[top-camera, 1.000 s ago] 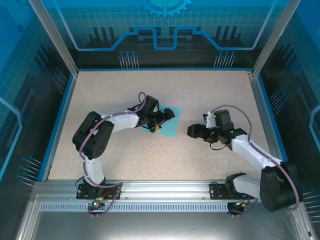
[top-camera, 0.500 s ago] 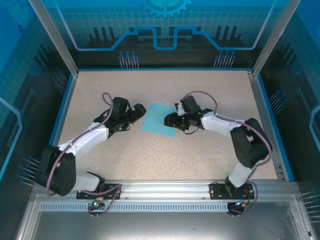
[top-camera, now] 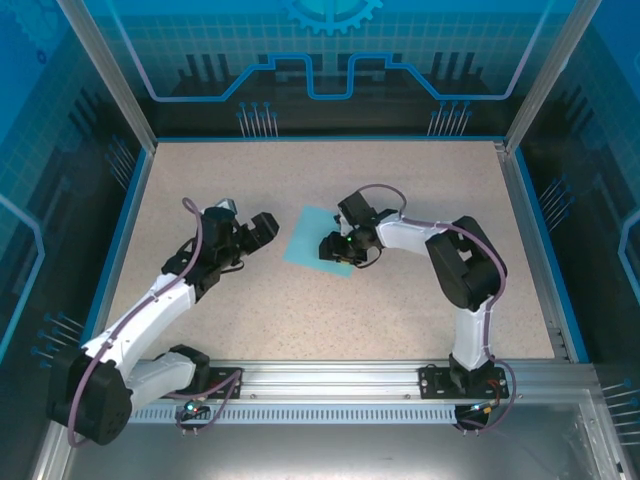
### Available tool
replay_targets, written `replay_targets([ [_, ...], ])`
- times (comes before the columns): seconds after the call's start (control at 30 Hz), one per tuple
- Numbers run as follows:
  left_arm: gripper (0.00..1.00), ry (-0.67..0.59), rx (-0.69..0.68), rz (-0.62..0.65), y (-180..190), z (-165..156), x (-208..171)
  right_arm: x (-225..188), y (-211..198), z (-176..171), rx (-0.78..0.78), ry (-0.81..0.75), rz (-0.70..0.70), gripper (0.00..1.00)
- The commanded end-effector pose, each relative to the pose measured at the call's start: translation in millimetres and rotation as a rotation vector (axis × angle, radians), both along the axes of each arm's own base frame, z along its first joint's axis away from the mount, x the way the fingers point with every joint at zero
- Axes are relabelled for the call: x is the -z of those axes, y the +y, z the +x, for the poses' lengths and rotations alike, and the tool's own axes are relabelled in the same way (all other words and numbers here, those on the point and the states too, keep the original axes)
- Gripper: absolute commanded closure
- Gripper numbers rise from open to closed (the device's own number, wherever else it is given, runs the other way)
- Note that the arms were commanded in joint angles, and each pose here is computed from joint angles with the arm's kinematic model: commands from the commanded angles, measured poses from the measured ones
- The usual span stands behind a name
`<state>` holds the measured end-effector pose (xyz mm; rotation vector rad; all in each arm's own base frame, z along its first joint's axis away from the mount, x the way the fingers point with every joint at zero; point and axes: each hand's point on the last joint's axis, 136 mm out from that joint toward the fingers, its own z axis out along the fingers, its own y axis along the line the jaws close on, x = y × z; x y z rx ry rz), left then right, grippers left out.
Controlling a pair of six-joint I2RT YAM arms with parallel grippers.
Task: Fold a paper plane with a square sheet of paper (pick it up from the middle)
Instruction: Move the square sheet of paper to the center of the table.
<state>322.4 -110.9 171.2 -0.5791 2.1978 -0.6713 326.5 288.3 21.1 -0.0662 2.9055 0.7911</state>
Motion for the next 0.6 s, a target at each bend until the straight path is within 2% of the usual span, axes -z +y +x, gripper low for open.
replay_targets([
  [0.0,0.02,-0.05,0.046,-0.001,-3,-3,-7,29,-44,-49,-0.065,0.117,-0.151,0.48],
  [0.17,0.02,-0.07,0.124,-0.061,-18,-9,-22,23,-80,-68,-0.133,0.107,-0.217,0.47],
  [0.33,0.02,-0.059,0.197,-0.109,-30,-20,-23,-3,-106,-57,-0.153,0.066,-0.299,0.45],
  [0.43,0.02,-0.045,0.226,-0.109,-33,-26,-20,-25,-92,-48,-0.174,0.035,-0.242,0.45],
  [0.57,0.01,-0.039,0.213,-0.077,-25,-36,-11,-49,-40,-40,-0.193,-0.029,-0.061,0.44],
])
